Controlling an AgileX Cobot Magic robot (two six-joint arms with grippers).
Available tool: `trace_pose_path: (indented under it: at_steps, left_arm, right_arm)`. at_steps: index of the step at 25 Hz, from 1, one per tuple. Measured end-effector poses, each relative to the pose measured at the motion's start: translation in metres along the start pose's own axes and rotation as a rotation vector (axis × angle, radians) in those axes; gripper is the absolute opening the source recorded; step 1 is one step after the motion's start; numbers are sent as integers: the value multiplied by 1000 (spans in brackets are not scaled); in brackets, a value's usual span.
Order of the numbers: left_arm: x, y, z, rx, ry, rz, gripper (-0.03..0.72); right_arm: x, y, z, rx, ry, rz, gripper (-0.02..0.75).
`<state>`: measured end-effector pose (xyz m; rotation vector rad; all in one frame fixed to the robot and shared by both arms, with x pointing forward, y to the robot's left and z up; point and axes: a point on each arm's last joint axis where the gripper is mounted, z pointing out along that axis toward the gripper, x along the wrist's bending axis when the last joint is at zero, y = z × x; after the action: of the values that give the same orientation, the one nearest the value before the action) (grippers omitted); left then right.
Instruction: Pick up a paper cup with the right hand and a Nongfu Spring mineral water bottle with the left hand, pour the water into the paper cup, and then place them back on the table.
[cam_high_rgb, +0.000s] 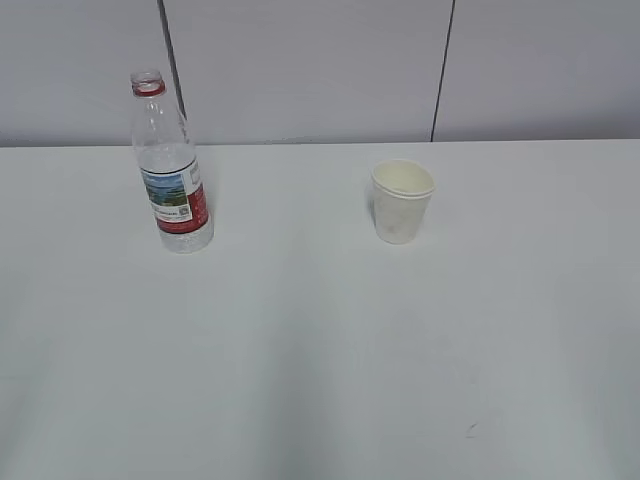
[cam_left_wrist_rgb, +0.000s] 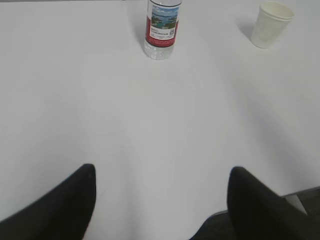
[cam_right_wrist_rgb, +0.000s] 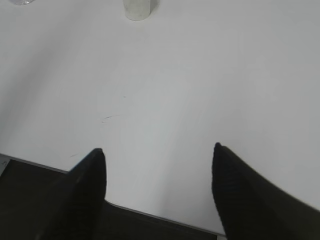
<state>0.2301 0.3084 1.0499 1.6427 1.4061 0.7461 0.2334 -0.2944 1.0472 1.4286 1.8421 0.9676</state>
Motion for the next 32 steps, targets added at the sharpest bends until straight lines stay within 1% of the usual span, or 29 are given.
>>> trace_pose_path:
  at_steps: [6,9,12,15,21,28,32]
  left_arm:
    - [1,0,0,-3,22,0,501]
    - [1,0,0,-7,67,-22,501]
    - [0,0,-1,-12,133,-59,501]
    - [-1,-1,-1,-16,171,-78,501]
    - [-1,-1,-1,-18,187,-85,501]
    - [-1,-1,-1,-18,194,-89,501]
    - [-1,-1,-1,-18,195,-90,501]
  right_arm:
    - [0,0,0,2,0,0,498]
    - [0,-1,0,-2,0,0,498]
    - [0,-4,-4,-37,-3,-2,498]
    - [0,-5,-5,-43,-7,-4,498]
    - [0,-5,-5,-43,-17,0,498]
    - [1,-4,-5,-39,-117,59,498]
    - [1,-4,-5,-38,-127,65,498]
